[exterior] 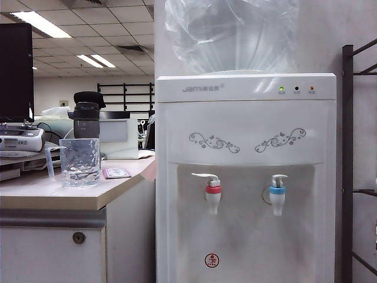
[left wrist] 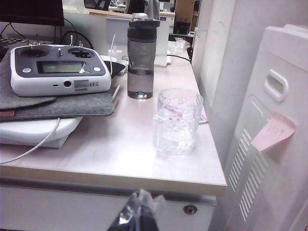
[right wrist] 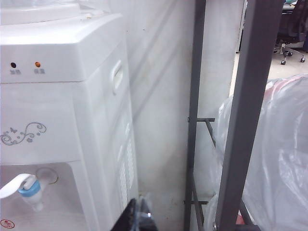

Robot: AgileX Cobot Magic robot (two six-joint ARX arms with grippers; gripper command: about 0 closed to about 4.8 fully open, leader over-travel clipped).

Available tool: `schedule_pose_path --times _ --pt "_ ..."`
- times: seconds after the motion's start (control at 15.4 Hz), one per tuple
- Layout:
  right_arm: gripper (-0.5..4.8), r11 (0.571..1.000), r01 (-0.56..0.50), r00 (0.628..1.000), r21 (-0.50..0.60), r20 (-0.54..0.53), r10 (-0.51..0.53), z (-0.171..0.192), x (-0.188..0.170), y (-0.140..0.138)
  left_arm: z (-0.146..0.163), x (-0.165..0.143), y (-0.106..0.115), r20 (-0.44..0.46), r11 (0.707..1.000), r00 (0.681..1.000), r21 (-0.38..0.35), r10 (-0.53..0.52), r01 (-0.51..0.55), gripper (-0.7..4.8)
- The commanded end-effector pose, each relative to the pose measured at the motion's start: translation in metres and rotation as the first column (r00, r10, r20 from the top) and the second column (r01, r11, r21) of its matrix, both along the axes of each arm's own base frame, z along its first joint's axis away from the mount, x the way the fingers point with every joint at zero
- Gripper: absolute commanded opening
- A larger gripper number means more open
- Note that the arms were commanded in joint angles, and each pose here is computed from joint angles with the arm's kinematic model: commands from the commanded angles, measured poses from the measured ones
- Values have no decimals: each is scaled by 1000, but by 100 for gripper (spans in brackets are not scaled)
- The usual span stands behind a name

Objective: Pick up the plastic mug from the left desk, go to the cold water outlet of the water dispenser, press the vertical switch to get some water, then put the mug back on the desk.

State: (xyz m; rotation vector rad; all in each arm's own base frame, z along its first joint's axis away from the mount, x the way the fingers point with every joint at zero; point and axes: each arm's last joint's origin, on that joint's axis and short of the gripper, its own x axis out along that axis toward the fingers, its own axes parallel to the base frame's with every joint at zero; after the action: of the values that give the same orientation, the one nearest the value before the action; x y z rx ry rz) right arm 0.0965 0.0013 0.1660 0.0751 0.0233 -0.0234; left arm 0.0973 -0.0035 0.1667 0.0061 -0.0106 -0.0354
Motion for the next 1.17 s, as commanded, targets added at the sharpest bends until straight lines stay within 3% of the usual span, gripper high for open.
schedule_pose_path --times 0.07,0.26,0.59,0.72,0.78,0.85,0.91,1.04,1.11,1.17 --pt "3 1000 -2 1000 3 27 2 4 0 0 1 0 0 12 1000 1000 -3 0 0 -6" --pt "-1 999 -5 994 35 107 1 20 -3 0 10 -1 1 69 1000 997 -8 27 -26 -6" --pt "-1 998 -14 978 63 211 1 90 -15 0 69 -12 3 153 996 985 -53 85 -78 -6" --pt "-1 998 -26 979 61 205 13 120 -7 0 91 -3 3 119 996 989 -49 85 -80 -5" --pt "-1 993 -107 978 47 185 97 151 7 3 110 15 2 96 996 992 -46 84 -79 -6" --pt "-1 975 -220 963 32 169 212 174 22 7 123 33 1 89 996 993 -56 72 -68 -6" --pt "-1 934 -356 926 22 146 349 192 38 12 131 58 -3 52 999 999 -48 -13 16 -6" --pt "-1 904 -424 900 44 134 415 202 48 18 133 76 -5 39 997 998 -49 -55 57 -6" --pt "-1 808 -587 808 51 104 581 202 54 49 128 96 -6 -3 993 996 -73 -92 91 -6" --pt "-1 761 -646 763 59 84 641 199 54 62 125 98 -7 -18 993 995 -74 -98 96 -6"
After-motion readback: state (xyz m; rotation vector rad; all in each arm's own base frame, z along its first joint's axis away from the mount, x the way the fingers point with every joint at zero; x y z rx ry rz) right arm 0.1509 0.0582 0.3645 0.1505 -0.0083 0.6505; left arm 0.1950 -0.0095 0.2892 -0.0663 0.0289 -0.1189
